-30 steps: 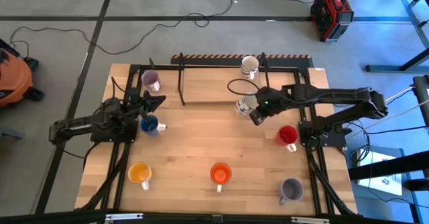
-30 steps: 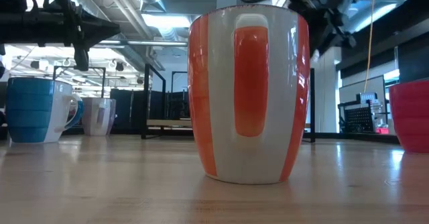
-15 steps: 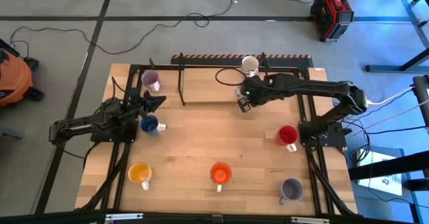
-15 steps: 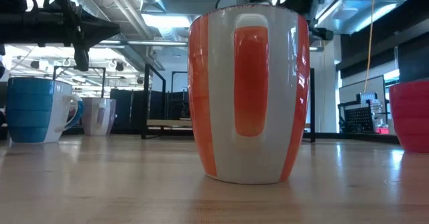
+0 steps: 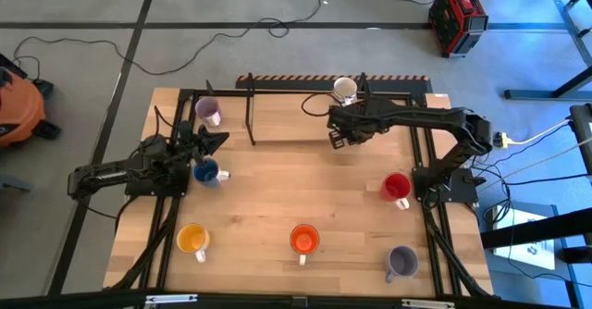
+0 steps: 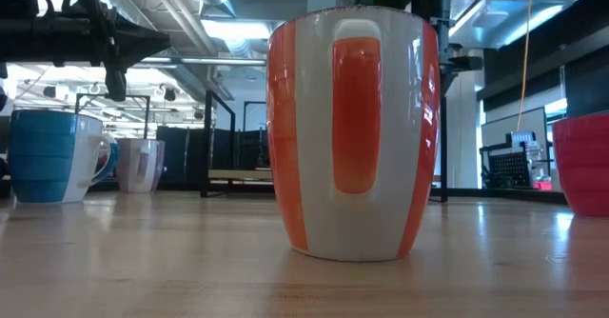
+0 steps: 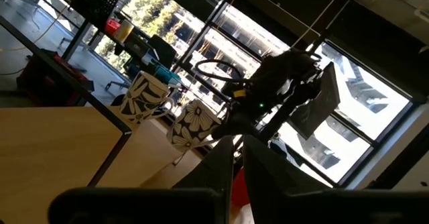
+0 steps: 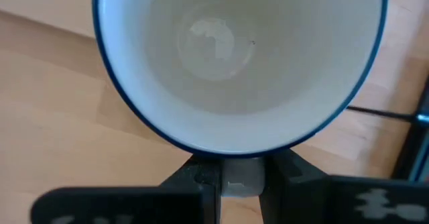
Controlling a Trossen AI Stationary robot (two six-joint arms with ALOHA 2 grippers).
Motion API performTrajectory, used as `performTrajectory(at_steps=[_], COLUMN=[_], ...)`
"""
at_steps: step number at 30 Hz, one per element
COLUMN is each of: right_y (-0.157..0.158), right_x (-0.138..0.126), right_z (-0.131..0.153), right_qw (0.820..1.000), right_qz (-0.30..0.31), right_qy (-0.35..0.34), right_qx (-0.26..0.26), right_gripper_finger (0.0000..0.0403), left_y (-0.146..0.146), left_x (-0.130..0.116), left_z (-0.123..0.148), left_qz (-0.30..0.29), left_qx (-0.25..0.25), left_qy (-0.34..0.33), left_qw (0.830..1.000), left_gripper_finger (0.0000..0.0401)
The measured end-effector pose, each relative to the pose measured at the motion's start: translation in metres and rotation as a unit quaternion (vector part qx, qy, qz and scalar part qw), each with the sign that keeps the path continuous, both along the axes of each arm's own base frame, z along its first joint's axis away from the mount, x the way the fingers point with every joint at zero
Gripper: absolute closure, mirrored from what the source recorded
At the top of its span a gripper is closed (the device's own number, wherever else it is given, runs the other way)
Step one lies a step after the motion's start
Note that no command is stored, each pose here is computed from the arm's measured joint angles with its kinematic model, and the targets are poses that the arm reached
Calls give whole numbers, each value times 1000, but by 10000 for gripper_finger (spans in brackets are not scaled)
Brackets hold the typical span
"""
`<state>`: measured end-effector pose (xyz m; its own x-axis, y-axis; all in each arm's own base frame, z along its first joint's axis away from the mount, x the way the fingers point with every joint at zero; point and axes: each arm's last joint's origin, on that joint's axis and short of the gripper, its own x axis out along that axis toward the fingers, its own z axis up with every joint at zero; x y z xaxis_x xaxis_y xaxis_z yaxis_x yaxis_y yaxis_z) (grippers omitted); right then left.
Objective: Place coffee mugs
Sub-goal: Put the blue patterned mug on the shelf aligned with the other blue patterned mug
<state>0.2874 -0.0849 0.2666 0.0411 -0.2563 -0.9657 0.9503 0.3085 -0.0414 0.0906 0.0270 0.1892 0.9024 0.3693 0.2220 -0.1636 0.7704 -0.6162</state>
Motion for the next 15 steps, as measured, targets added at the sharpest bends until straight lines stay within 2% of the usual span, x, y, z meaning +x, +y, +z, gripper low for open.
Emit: performTrajectory(at_steps=[11, 15], right_y=[-24, -30], right_x=[-5, -3], right_z=[-6, -11], right_qw=[999, 999], right_qz=[-45, -41], right_qy=[6, 8], right_qx=[5, 21], right_gripper_finger=[360, 359], left_y=[0, 0], left_x=[0, 0], left_z=[0, 0], left_qz=[0, 0], left_qx=[0, 0], left_qy=[0, -1], left_qw=[1000, 1000], left_gripper_finger=[372, 372])
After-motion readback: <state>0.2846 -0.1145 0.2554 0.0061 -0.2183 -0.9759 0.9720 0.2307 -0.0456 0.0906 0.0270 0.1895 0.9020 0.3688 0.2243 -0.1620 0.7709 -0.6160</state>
